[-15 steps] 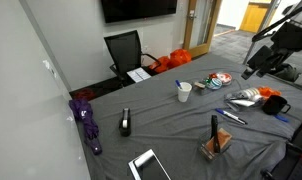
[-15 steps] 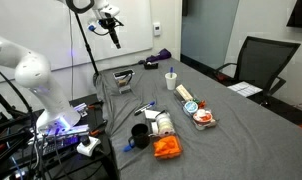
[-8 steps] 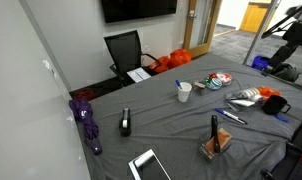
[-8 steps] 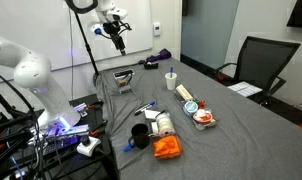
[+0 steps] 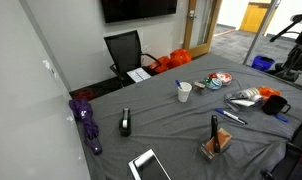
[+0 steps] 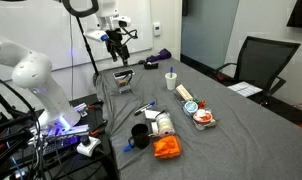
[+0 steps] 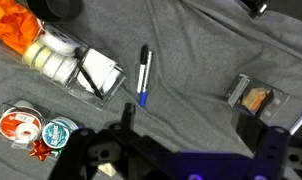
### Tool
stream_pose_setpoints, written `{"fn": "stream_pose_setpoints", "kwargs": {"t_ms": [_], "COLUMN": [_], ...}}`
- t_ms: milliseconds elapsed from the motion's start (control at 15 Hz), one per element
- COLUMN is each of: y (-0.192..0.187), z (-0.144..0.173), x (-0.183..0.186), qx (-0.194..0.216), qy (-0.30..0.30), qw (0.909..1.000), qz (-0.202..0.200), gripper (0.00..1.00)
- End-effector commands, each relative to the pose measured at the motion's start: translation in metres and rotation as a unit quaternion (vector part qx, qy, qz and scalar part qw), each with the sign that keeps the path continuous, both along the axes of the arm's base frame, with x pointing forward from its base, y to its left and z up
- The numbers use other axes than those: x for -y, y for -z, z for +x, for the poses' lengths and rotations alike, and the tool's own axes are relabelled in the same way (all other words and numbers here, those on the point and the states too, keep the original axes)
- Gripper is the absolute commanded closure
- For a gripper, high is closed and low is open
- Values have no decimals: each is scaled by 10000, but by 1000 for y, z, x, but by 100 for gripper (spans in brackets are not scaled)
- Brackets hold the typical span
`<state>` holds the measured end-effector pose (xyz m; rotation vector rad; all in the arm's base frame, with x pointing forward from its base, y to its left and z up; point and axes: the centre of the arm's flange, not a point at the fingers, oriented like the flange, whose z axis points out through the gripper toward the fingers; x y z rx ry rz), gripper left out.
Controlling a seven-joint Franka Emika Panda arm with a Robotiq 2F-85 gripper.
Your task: Move the black cup to the left
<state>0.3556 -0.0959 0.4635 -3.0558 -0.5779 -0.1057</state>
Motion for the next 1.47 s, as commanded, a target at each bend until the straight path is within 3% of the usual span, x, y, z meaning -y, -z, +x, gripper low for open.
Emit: {"fn": "stream_pose_setpoints", "kwargs": {"t_ms": [0, 600, 1000, 1400], "y": [2, 3, 32, 77], "z": [-2, -3, -4, -7], "x": [8, 16, 75, 127], "qx": [-18, -43, -128, -395], "qy": [-147, -315, -363, -18], "qw": [9999, 9994, 9993, 9992], "qz": [-80, -154, 21, 21], "gripper": [0, 0, 0, 0]}}
